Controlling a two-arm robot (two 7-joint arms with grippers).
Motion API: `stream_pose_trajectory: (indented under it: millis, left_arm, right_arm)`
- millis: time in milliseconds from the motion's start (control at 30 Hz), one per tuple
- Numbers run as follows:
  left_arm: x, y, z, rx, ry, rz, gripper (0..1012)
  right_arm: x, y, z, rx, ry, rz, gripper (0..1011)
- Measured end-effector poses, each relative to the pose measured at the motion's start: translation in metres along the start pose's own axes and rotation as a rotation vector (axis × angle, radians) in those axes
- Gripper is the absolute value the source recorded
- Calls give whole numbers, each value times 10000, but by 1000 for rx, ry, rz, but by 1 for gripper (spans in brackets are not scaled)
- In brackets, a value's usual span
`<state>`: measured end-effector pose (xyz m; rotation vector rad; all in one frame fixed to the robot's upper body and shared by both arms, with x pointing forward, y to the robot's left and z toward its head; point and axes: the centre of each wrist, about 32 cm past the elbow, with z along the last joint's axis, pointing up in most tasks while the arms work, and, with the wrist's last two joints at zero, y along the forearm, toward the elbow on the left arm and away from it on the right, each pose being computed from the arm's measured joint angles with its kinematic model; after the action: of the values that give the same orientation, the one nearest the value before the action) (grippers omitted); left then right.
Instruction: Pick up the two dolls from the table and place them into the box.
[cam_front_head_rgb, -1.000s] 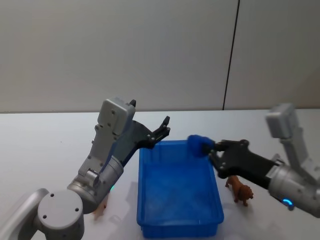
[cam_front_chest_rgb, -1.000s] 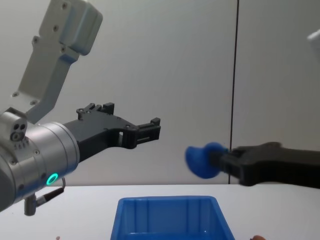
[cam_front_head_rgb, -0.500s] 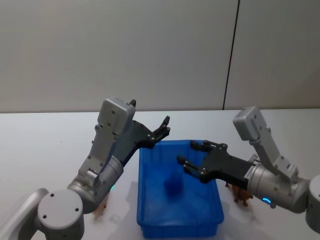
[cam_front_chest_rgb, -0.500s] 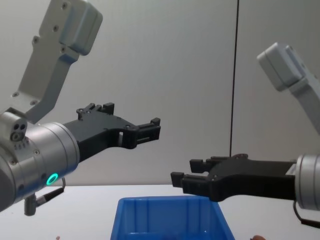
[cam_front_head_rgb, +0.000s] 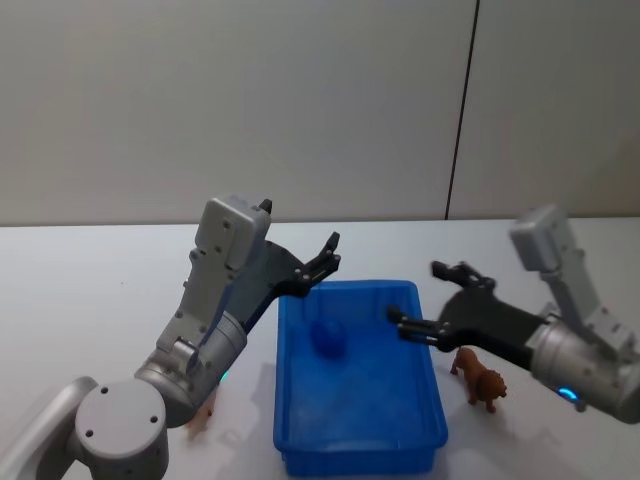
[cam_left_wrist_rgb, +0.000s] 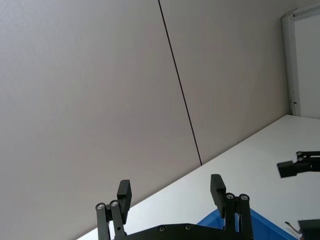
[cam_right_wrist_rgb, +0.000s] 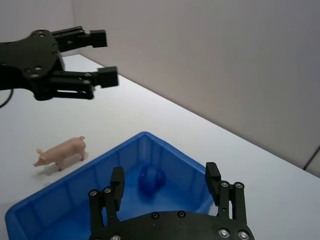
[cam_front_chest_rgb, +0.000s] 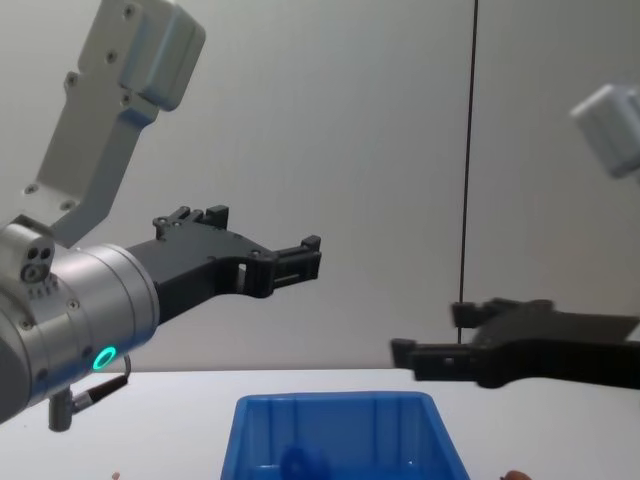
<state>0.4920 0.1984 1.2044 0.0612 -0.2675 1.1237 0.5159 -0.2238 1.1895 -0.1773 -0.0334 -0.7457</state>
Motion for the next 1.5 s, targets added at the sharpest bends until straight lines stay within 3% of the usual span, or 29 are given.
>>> stream_pose_trajectory:
  millis: [100,400,733,1100,1500]
  left_arm:
    - [0,0,0,0,0,0,1001]
    - [0,0,0,0,0,0,1001]
    - [0,0,0,0,0,0,1001]
    - [0,0,0,0,0,0,1001]
    - [0,0,0,0,0,0,1001]
  right_arm:
    - [39,-90,-31,-3,9,-26,1001]
    - [108,-402,-178,-49,43,-86,1001]
    - [103,-640,-334,-115,76,-109,1001]
    - [83,-707,-489,-185,109,-130,1001]
    - [64,-614,-629,-238,130,-141,1001]
